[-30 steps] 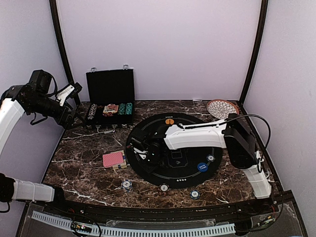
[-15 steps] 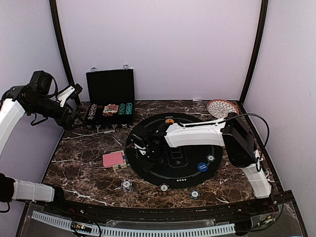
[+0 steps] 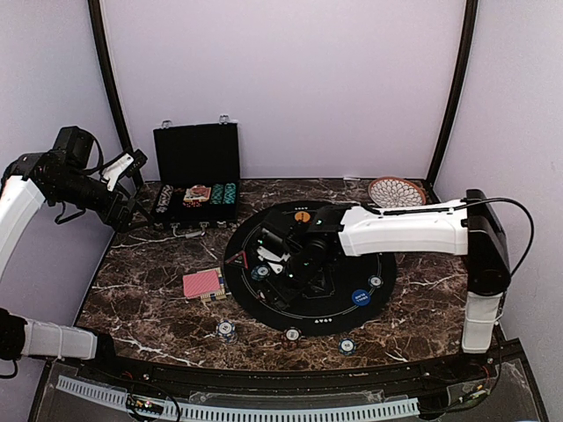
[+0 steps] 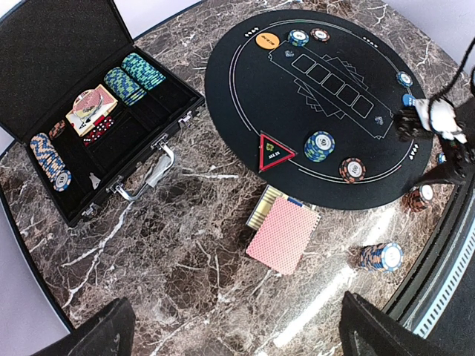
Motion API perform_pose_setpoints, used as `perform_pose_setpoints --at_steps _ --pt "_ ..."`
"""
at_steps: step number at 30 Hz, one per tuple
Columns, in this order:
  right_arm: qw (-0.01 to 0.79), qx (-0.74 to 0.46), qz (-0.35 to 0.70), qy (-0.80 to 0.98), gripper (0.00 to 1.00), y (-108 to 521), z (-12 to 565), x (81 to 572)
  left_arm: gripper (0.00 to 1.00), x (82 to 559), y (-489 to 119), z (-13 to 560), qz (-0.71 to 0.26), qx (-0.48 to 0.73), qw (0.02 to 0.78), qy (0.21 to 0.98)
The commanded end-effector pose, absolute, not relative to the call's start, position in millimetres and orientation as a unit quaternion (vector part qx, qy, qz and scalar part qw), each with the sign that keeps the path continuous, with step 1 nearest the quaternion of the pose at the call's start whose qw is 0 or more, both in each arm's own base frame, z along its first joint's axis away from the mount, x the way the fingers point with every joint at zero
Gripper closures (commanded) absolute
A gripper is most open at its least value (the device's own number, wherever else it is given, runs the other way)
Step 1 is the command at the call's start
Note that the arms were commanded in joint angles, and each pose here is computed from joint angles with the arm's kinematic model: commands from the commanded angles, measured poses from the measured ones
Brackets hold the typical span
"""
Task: Distribute texas hold em gaming equipment
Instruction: Pick up the pile of poker chips from the pile of poker chips.
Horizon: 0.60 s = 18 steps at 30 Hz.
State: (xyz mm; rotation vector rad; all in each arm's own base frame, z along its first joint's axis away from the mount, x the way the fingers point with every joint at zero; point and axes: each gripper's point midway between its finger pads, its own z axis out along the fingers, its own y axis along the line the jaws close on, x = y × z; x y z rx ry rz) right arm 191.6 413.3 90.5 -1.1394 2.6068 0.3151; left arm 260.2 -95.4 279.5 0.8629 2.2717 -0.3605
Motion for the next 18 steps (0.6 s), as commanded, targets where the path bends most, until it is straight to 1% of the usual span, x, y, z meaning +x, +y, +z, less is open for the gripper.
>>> perform_pose_setpoints --at_steps 1,4,7,15,18 --pt "0.093 -0.411 0.100 0.901 0.22 392.3 80.5 154.1 0.01 254.8 -99.4 280.6 -0.145 0.343 0.338 0.864" --pt "0.074 -0.417 0.108 0.899 0.16 387.7 76.4 137.2 0.01 254.7 -99.8 281.1 -0.146 0.343 0.339 0.864" --pt "0.066 -0.425 0.098 0.898 0.11 384.7 67.9 127.3 0.01 254.1 -100.3 281.4 -0.147 0.345 0.339 0.863" --pt "0.051 -0.436 0.097 0.894 0.10 386.9 54.2 116.3 0.01 254.3 -100.1 283.2 -0.147 0.345 0.340 0.863" --pt "0.047 -0.440 0.093 0.892 0.12 387.4 50.6 112.7 0.01 254.8 -100.1 283.5 -0.146 0.344 0.340 0.863"
